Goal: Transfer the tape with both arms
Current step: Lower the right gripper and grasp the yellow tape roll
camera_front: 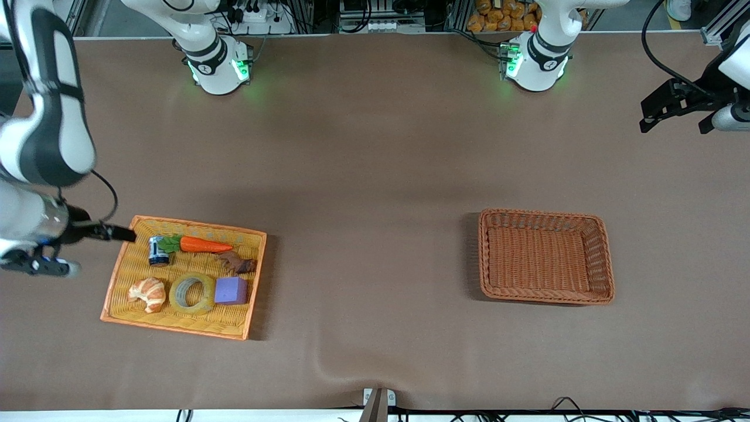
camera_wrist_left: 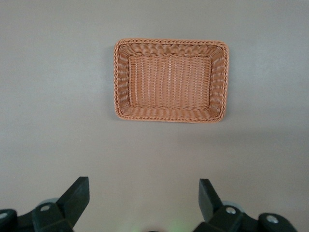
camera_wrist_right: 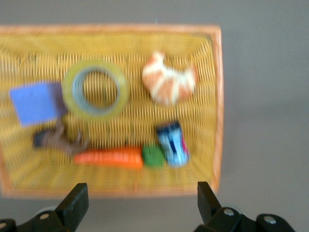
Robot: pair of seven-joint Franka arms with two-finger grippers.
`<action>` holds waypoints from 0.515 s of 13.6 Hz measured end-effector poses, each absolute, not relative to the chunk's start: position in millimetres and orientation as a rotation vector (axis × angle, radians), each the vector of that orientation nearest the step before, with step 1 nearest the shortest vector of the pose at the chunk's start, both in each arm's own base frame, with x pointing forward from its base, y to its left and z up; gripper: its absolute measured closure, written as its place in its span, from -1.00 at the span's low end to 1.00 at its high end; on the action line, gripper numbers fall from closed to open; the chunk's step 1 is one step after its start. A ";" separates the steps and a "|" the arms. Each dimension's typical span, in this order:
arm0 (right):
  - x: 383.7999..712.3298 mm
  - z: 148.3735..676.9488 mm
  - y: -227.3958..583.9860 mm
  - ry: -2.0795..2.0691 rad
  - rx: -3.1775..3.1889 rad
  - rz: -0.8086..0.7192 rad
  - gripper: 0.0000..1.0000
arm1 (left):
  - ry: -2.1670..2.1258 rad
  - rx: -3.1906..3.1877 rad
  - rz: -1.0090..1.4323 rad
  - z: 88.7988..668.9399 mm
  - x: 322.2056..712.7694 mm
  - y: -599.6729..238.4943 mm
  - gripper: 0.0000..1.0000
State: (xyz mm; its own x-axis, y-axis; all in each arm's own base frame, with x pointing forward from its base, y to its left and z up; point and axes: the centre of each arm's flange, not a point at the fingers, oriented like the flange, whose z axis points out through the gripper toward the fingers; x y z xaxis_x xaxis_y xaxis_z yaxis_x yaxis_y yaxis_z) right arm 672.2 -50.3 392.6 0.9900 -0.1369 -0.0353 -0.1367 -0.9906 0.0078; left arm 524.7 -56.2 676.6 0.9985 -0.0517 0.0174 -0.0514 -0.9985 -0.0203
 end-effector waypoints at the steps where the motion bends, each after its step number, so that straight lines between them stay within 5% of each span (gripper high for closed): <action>1: 682.3 374.9 -49.3 -0.230 3.128 0.005 -1.00 | 0.090 -3.120 -0.028 676.5 524.4 -59.4 -1.00; 7: 703.1 292.9 -18.4 -0.503 3.106 0.061 -1.00 | 0.111 -3.118 -0.009 675.0 522.3 -66.8 -1.00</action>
